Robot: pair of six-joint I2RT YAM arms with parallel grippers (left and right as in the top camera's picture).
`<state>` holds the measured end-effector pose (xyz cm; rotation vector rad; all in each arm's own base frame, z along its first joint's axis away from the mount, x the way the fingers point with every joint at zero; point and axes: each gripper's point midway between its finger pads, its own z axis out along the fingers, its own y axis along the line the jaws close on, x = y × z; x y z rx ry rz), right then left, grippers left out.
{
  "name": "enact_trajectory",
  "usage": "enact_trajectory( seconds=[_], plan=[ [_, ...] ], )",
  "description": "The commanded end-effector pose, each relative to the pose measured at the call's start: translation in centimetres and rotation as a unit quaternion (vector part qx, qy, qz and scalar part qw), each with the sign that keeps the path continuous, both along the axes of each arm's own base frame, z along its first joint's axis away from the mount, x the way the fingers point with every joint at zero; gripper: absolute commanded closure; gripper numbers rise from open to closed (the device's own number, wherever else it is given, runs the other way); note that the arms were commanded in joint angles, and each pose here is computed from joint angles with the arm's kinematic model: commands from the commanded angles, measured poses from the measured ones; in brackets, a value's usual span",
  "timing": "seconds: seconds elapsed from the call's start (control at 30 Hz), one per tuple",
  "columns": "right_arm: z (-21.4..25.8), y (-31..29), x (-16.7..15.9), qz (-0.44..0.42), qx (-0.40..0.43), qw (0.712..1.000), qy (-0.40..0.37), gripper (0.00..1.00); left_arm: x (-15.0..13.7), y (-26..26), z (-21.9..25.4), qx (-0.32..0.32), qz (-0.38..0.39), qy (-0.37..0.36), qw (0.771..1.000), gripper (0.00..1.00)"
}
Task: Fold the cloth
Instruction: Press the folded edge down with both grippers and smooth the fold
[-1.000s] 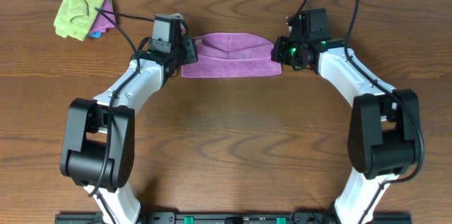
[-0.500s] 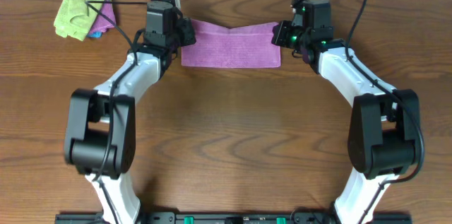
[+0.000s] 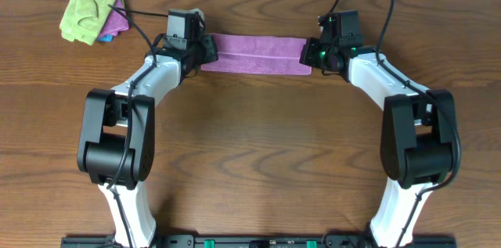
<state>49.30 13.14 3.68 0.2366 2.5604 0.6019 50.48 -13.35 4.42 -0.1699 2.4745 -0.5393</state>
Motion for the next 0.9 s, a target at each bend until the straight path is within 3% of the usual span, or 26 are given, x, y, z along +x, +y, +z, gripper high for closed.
enact_trajectory(
  seconds=[0.0,0.33,0.4,0.47,0.57,0.67,0.87],
  plan=[
    [0.5,-0.4,0.4,-0.006,0.005,1.000,-0.001,0.98,0.1,0.3,0.4,0.006,-0.005,0.001,1.000,0.94],
    [0.1,-0.5,-0.1,-0.006,0.003,1.000,0.012,0.98,-1.4,0.7,-0.8,0.016,-0.003,0.042,0.999,0.94],
    [0.1,-0.5,-0.2,-0.006,0.003,1.000,0.014,0.72,-1.5,0.7,-0.9,0.016,-0.003,0.044,0.999,0.94],
    [0.0,-0.5,-0.4,-0.006,0.003,1.000,0.019,0.53,-1.6,0.6,-0.8,0.014,-0.005,0.045,0.999,0.88],
    [0.5,-0.5,-0.5,-0.001,0.017,1.000,0.021,0.47,-1.3,0.6,0.1,0.015,-0.008,0.034,0.999,0.59],
    [1.5,-1.1,-0.2,-0.004,0.026,1.000,0.012,0.45,-1.0,0.6,2.2,0.021,-0.016,0.008,1.000,0.46],
    [5.3,-2.0,0.4,-0.010,0.040,0.999,-0.026,0.45,-0.7,0.6,6.3,0.021,-0.023,-0.037,0.999,0.42]
  ],
)
